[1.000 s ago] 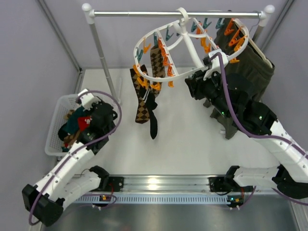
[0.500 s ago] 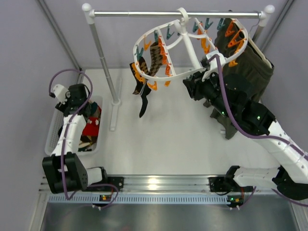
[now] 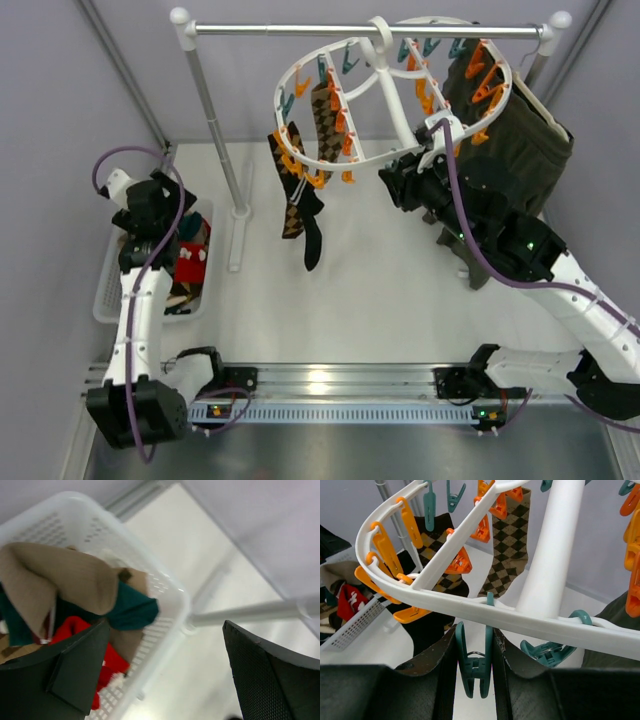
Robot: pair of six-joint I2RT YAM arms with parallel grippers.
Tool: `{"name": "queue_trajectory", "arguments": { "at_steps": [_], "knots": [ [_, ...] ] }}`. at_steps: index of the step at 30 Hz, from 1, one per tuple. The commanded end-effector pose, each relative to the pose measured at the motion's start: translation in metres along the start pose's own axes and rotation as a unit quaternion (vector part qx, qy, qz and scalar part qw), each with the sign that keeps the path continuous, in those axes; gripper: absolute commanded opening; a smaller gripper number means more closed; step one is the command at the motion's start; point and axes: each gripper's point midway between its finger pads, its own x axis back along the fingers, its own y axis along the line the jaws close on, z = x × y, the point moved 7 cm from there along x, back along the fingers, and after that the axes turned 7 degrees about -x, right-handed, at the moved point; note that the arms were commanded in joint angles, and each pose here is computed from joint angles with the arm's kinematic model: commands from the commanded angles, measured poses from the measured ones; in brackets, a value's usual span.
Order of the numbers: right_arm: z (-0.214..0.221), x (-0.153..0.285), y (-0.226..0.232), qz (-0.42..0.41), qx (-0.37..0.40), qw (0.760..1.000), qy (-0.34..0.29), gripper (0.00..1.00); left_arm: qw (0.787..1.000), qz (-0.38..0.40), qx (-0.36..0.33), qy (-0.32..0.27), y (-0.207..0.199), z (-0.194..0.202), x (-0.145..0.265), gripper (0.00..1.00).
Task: Remove the socks clipped to the hanger
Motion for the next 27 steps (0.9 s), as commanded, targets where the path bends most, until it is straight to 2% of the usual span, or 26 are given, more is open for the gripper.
{"name": "queue_trajectory", "arguments": {
  "at_steps": [1,3,6,9,12,15,18,21,24,27],
  "knots": [
    [-0.016,0.014,-0.002,-0.017,-0.011,0.999,-0.039,0.27,0.989,0.147,-0.004,-0.005,-0.028,-0.019,0.036,0.98],
    [-0.016,0.014,-0.003,-0.019,-0.011,0.999,-0.039,0.27,0.977,0.212,-0.011,-0.013,-0.038,-0.022,0.052,0.98],
    [-0.014,0.014,-0.003,-0.02,-0.01,0.999,-0.038,0.28,0.943,0.328,-0.035,-0.048,-0.059,-0.012,0.075,0.98],
    [-0.013,0.016,-0.003,-0.025,-0.008,0.999,-0.033,0.27,0.892,0.43,-0.092,-0.103,-0.09,0.012,0.098,0.98],
    [-0.012,0.014,-0.002,-0.028,-0.009,0.999,-0.03,0.28,0.827,0.53,-0.131,-0.134,-0.117,0.047,0.141,0.98],
    [-0.012,0.014,0.0,-0.033,-0.012,0.999,-0.03,0.28,0.785,0.579,-0.13,-0.179,-0.116,0.062,0.162,0.98],
    [-0.014,0.015,0.001,-0.038,-0.014,0.999,-0.032,0.28,0.767,0.591,-0.121,-0.219,-0.106,0.075,0.167,0.98],
    [-0.014,0.013,0.002,-0.043,-0.014,0.999,-0.031,0.28,0.746,0.613,-0.132,-0.226,-0.102,0.093,0.167,0.98],
    [-0.016,0.012,0.004,-0.047,-0.016,0.998,-0.034,0.28,0.743,0.612,-0.16,-0.218,-0.111,0.112,0.158,0.98],
    [-0.016,0.011,0.006,-0.055,-0.023,0.998,-0.035,0.28,0.75,0.601,-0.183,-0.206,-0.126,0.127,0.147,0.98]
  ]
}}
